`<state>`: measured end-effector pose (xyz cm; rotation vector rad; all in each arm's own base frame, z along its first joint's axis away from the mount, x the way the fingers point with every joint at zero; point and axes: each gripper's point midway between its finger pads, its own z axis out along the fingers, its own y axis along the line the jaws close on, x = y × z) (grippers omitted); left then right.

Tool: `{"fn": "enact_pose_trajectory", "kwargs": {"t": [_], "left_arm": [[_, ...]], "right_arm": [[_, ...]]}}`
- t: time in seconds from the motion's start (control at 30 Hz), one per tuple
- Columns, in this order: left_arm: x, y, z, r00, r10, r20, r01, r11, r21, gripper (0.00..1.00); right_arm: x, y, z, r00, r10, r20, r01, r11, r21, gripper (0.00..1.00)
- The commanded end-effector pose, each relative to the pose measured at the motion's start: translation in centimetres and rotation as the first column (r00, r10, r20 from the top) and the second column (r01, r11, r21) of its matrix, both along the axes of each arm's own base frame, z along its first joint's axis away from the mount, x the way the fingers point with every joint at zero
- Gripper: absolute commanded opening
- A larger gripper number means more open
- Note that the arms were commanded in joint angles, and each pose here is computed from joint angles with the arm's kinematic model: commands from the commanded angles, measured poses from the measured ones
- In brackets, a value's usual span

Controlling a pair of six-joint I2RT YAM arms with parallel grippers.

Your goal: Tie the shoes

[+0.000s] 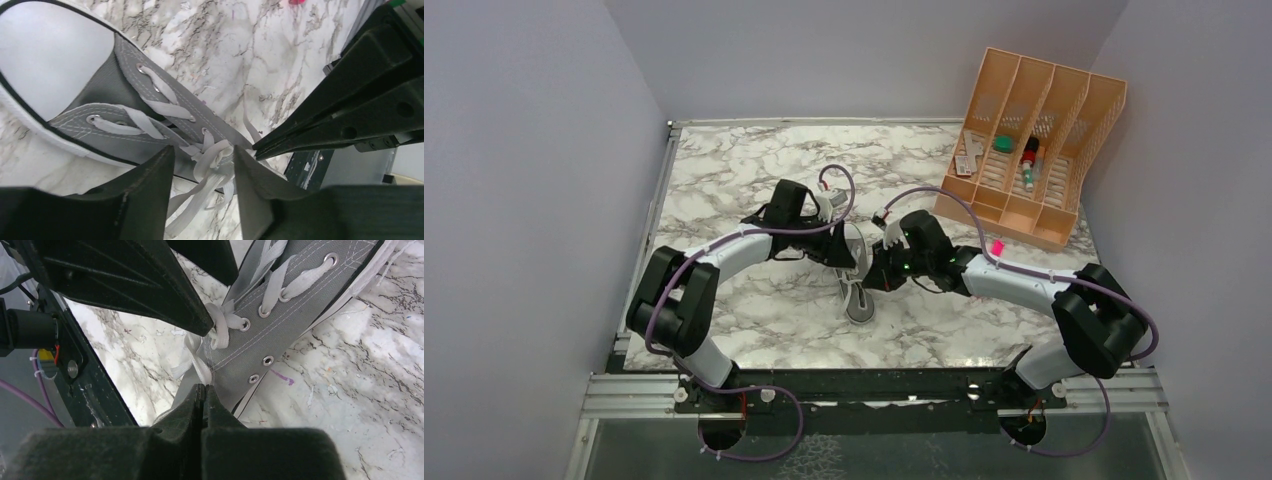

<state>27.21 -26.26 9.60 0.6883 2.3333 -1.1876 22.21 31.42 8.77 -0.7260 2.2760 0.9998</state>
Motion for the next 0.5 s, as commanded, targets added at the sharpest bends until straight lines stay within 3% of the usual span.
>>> {"fn": "enact_pose_trajectory", "kwargs": {"t": [0.0,0.17,0.3,0.47], "left_arm": [[-1.2,-1.0,0.8,0.996,-0.086,0.013,0.087,0.992,-0.095,0.45],[-2.4,-0.7,0.3,0.995,-0.101,-0.016,0.099,0.991,-0.095,0.44],[-2.8,-0.7,0.7,0.994,-0.104,-0.021,0.101,0.989,-0.105,0.32],[-3.1,-0.5,1.1,0.995,-0.097,-0.003,0.096,0.990,-0.102,0.26]], "right_arm": [[0.1,0.5,1.5,1.000,-0.008,-0.005,0.009,0.999,0.042,0.01],[0.4,0.9,2.2,1.000,-0.027,-0.007,0.028,0.997,0.065,0.01],[0.7,1.2,2.4,0.999,-0.044,-0.027,0.046,0.996,0.079,0.01],[1.1,1.3,2.3,0.992,-0.104,-0.068,0.109,0.991,0.078,0.01]]}}
